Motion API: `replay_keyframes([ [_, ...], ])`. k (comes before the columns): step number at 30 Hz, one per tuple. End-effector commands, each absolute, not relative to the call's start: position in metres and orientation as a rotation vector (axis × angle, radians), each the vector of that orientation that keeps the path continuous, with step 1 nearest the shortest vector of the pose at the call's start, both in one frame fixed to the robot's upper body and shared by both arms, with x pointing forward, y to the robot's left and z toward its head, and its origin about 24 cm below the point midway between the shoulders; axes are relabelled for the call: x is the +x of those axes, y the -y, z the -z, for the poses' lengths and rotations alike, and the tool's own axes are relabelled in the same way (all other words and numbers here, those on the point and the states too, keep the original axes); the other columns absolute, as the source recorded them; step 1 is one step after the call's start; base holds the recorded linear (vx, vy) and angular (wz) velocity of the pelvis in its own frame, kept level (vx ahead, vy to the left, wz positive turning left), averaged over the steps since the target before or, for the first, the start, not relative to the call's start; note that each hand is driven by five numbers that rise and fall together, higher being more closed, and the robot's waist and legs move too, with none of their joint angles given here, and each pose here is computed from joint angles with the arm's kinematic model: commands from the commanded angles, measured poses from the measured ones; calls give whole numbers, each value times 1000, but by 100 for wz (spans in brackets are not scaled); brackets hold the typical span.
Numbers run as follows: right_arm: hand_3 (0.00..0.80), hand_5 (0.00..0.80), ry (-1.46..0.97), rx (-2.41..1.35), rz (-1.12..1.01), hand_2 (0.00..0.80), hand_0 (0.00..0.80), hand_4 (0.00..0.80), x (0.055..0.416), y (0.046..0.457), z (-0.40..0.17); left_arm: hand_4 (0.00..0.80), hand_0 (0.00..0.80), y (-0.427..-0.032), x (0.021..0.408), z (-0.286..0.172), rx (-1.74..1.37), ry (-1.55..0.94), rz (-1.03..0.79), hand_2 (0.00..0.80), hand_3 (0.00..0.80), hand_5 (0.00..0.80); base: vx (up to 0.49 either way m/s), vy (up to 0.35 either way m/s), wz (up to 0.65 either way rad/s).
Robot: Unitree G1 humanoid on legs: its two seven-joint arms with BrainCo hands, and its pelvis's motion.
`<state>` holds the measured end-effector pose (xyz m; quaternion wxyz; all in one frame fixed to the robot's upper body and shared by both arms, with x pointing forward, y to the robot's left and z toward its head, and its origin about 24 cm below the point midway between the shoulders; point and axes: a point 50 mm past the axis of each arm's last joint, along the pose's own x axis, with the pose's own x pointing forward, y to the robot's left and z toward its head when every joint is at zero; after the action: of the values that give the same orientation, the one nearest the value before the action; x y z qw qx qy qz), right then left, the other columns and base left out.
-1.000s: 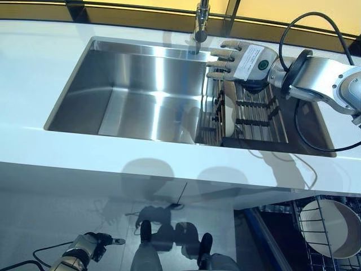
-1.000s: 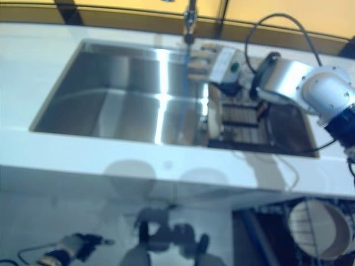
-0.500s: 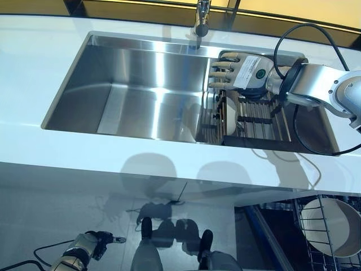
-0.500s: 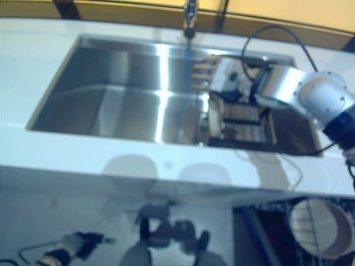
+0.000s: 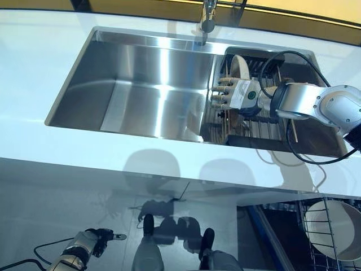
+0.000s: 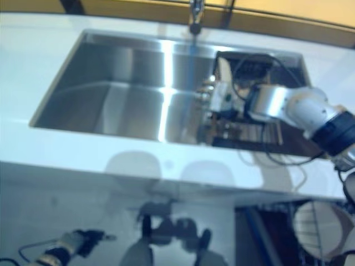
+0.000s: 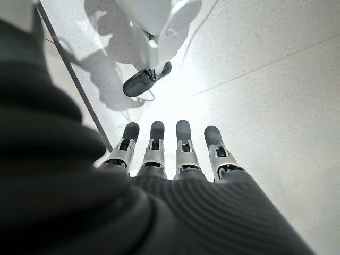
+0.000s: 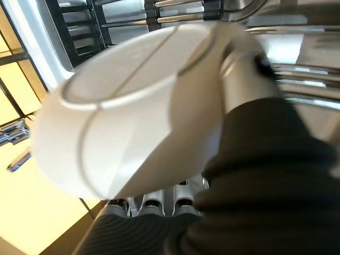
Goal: Take plates into dishwasher
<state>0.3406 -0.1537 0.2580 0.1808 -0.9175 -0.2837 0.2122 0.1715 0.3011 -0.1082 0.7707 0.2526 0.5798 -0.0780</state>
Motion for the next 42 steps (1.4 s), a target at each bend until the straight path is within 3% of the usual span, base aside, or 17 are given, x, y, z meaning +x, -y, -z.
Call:
replay_keyframes([
  [1,800,800,779,-2653,-508,800,800,800,346,162,-271,0,0,-323,186,90,600,-1229,129,0,0,0,0,0,0],
  [28,800,800,642,-2656,-181,800,800,800,354,209,-295,0,0,-316,170,101,578,-1242,153,0,0,0,0,0,0],
  [35,800,800,641,-2473,-37,800,800,800,352,219,-315,0,0,-315,164,105,571,-1258,160,0,0,0,6,-1,0],
  [42,800,800,545,-1842,202,800,800,800,343,252,-354,0,0,-305,148,117,559,-1269,195,0,0,0,45,-4,-5],
])
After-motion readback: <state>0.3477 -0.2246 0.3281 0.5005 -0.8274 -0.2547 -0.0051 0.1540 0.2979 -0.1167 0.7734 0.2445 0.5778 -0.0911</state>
